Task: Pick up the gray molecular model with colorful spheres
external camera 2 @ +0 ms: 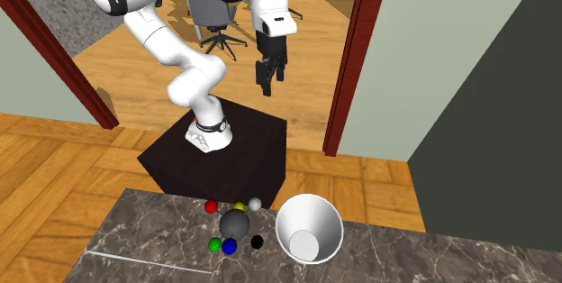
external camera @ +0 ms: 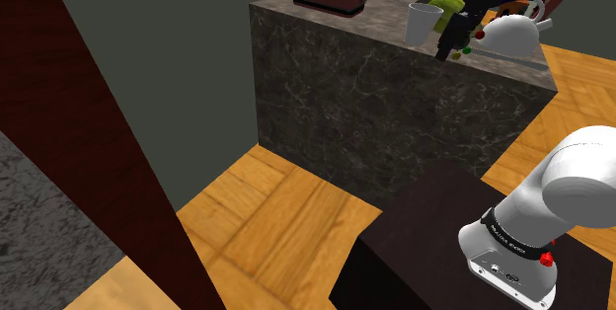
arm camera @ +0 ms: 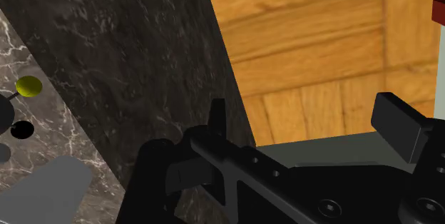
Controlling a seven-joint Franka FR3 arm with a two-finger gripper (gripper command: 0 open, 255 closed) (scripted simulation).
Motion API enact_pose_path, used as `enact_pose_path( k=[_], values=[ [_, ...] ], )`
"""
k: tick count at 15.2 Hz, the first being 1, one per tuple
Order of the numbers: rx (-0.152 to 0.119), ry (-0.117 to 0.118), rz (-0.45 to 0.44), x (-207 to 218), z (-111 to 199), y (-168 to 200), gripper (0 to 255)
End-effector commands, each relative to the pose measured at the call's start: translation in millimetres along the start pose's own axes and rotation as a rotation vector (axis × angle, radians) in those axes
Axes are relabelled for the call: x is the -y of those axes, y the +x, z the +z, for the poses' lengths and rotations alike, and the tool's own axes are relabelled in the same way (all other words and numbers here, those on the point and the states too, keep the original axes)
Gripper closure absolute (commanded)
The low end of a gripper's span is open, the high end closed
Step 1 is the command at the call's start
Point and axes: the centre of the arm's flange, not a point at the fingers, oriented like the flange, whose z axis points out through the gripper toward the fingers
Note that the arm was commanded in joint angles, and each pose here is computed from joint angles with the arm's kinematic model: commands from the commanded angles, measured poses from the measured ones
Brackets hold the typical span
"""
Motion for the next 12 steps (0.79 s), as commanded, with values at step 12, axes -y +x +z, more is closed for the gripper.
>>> enact_pose_path(
  k=[12],
  values=[
    [0.176, 0.036, -0.287, -144, 29, 28, 0]
  ],
)
